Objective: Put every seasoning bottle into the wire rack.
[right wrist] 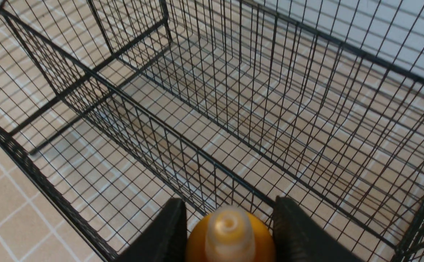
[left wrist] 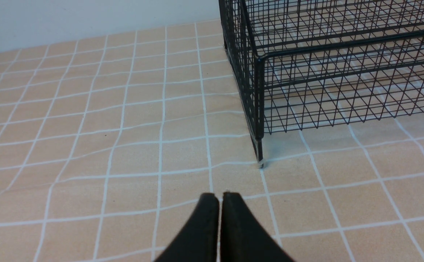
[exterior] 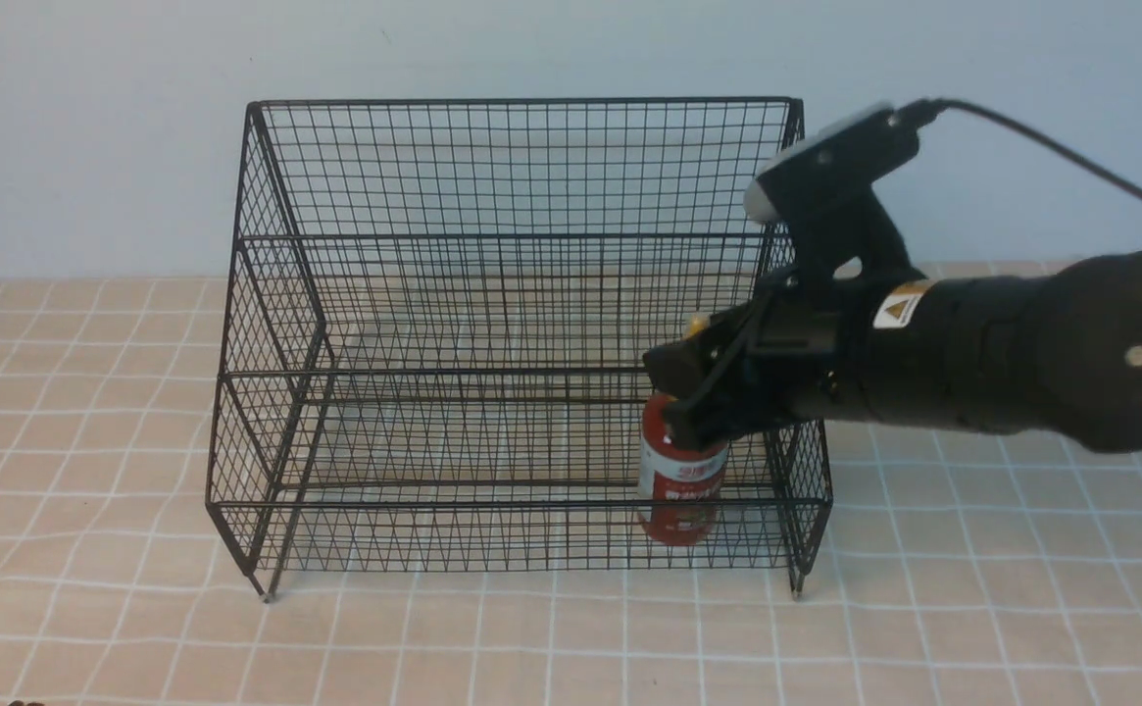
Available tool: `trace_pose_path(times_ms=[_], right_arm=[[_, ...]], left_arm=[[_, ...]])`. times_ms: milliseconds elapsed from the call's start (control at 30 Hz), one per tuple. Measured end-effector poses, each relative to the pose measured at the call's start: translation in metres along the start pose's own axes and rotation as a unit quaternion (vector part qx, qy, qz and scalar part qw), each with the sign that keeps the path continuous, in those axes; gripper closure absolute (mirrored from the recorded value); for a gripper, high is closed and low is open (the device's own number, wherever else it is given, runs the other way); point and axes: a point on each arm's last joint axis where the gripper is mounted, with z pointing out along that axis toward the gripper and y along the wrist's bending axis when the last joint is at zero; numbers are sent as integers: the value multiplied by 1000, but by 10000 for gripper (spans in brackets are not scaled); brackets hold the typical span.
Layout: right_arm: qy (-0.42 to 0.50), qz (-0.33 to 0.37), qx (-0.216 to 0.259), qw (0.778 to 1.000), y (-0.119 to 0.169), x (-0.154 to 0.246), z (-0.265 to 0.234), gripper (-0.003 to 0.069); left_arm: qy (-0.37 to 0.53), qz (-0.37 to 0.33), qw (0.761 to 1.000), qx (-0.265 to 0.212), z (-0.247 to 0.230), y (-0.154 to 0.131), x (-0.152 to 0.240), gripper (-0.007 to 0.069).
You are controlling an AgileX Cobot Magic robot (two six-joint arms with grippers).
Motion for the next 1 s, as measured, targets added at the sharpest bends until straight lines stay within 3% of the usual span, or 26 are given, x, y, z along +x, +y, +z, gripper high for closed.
trace_pose_path(times_ms=[267,367,500,667,833,967,1000], right_arm=[[12,0,2,1000,-1,5,9,374],[9,-1,0,1000,-1,4,6,337],[-12,-5,-9,1000,3,-8,-17,253],[-37,-27,-26,999,11,-21,-62,238],[-62,4,-29,998,11,-27,-118,303],[-101,38,30,994,1,-22,-194,519],[-108,43,33,993,1,-21,-201,542]], left_arm=[[0,0,1000,0,0,0,0,632],[0,0,1000,0,0,0,0,632],[0,0,1000,0,0,0,0,632],[0,0,1000,0,0,0,0,632],[0,0,1000,0,0,0,0,632],[0,0,1000,0,0,0,0,632],[0,0,1000,0,0,0,0,632]])
